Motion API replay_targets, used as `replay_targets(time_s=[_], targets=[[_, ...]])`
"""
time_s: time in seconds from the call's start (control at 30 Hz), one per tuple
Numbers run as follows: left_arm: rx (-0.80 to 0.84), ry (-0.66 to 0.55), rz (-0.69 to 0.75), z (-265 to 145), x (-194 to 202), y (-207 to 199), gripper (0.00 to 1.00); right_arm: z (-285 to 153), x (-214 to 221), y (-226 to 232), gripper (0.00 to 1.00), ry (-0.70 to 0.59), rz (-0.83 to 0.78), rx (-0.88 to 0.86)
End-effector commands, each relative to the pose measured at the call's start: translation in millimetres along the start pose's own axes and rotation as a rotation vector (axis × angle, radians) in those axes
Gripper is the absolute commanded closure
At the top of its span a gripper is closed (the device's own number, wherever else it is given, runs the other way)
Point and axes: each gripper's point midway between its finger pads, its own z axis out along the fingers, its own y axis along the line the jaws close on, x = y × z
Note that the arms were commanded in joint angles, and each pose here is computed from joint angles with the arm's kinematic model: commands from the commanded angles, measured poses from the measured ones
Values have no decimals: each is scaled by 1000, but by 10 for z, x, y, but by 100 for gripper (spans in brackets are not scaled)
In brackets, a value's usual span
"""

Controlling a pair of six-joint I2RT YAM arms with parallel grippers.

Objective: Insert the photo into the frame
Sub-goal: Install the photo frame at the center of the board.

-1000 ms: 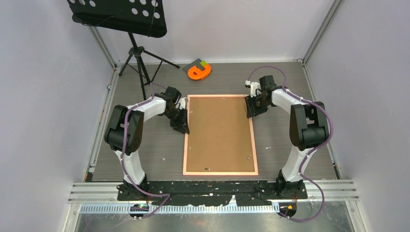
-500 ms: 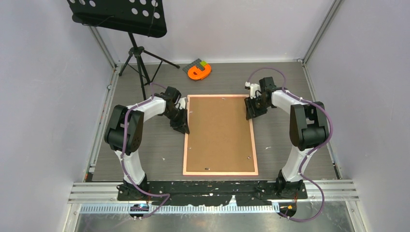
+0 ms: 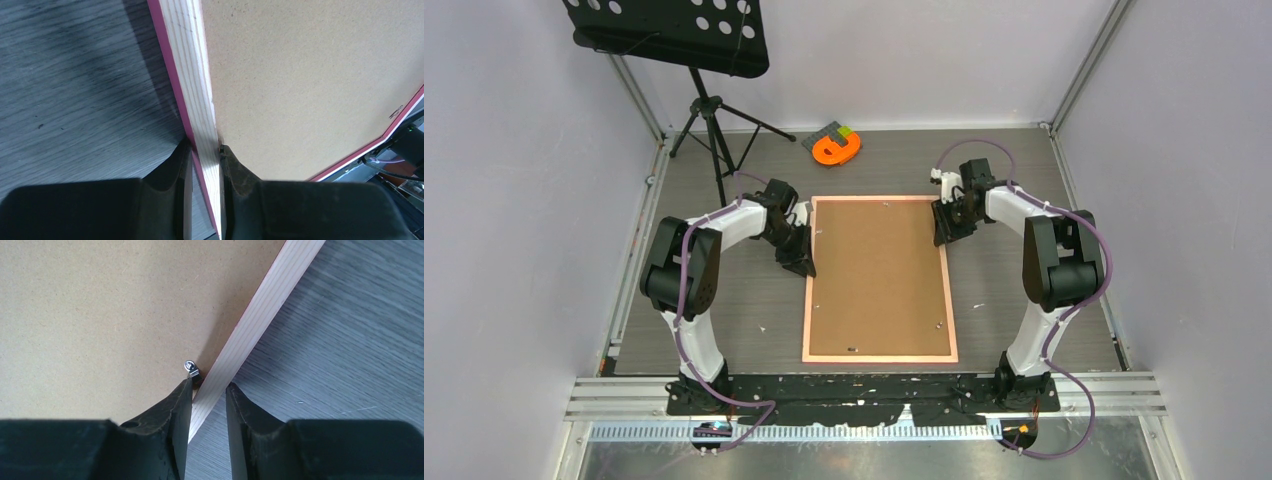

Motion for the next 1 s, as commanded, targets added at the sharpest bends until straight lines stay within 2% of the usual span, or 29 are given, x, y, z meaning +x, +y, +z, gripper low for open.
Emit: replay_targets(time_s=[0.0, 0.43, 0.7, 0.73, 0.87, 0.97], targets=[[-35, 16, 19, 108, 32, 143, 100, -48, -255, -122, 67, -68, -39, 61], [-38, 19, 20, 119, 34, 154, 100, -46, -348, -171, 75, -62, -122, 59], [-37, 16, 21, 115, 31, 151, 100, -12, -379, -201, 76, -72, -141, 65], [-38, 16, 20, 115, 32, 152, 100, -14, -381, -198, 75, -73, -136, 65], [-36, 10, 21, 101, 22, 142, 100, -52, -377, -160, 55, -84, -109, 60], [-33, 7, 15, 96, 18, 136, 100, -140, -390, -113, 45, -96, -81, 53]])
